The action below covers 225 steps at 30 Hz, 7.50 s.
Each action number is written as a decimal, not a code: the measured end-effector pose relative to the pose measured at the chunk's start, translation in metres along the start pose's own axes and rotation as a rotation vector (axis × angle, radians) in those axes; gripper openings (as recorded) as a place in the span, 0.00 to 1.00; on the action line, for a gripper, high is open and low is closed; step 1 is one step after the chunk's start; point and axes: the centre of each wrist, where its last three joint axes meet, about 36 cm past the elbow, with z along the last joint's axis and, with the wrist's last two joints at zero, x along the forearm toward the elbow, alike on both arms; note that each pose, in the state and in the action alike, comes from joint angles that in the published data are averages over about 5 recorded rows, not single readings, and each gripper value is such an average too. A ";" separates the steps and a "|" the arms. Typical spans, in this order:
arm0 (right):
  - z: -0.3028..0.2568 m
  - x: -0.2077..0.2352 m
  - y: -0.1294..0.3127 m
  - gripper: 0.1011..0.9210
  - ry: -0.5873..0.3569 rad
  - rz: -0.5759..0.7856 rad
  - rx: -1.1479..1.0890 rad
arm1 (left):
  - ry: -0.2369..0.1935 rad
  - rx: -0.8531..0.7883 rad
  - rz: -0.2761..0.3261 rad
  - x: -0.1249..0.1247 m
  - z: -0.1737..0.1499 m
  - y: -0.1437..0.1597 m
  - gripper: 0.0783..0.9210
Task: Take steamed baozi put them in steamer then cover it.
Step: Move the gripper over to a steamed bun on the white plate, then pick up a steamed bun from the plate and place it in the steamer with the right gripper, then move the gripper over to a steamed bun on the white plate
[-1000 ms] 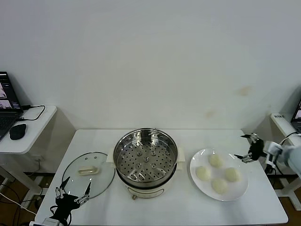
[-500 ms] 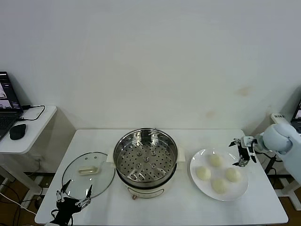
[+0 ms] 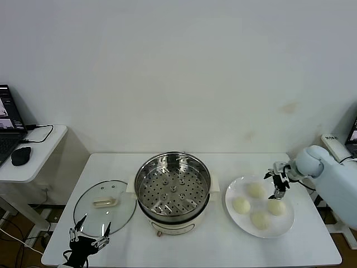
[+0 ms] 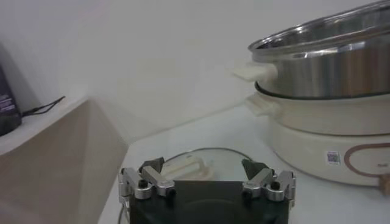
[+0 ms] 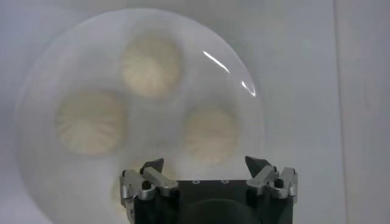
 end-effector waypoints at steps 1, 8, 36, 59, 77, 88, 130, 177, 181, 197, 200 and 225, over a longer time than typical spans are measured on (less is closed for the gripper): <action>-0.001 -0.002 -0.001 0.88 -0.001 -0.001 0.002 | 0.002 0.000 0.001 0.000 0.001 0.000 0.88; -0.006 -0.020 -0.004 0.88 -0.001 -0.020 0.013 | 0.012 -0.004 0.001 -0.001 0.005 -0.001 0.88; -0.007 -0.044 -0.004 0.65 0.014 -0.031 0.011 | 0.055 -0.028 0.002 -0.003 0.015 -0.001 0.88; -0.050 0.058 -0.068 0.58 -0.140 0.017 0.045 | 0.046 -0.007 -0.018 -0.003 0.013 -0.006 0.88; -0.236 0.140 -0.156 0.57 -0.339 -0.023 0.410 | 0.010 0.013 -0.073 -0.006 0.005 0.004 0.88; -0.327 0.142 -0.142 0.58 -0.331 -0.039 0.929 | 0.034 0.030 -0.086 0.000 0.012 0.003 0.88; -0.414 0.061 -0.091 0.58 -0.125 -0.126 1.426 | 0.090 0.060 -0.107 0.007 0.021 -0.011 0.88; -0.292 0.153 -0.106 0.88 -0.313 -0.004 0.689 | 0.079 0.051 -0.073 0.001 0.015 -0.011 0.88; -0.246 0.167 -0.097 0.88 -0.256 -0.018 0.494 | 0.070 0.042 -0.055 -0.001 0.012 -0.010 0.88; -0.132 0.147 -0.026 0.88 -0.049 -0.084 0.074 | 0.070 0.025 -0.018 0.001 0.008 -0.015 0.88; -0.124 0.131 -0.015 0.88 -0.027 -0.095 0.047 | 0.073 0.023 -0.016 0.003 0.008 -0.015 0.88; -0.103 0.015 0.042 0.88 0.051 -0.142 -0.041 | 0.100 0.007 -0.010 0.001 0.016 -0.014 0.88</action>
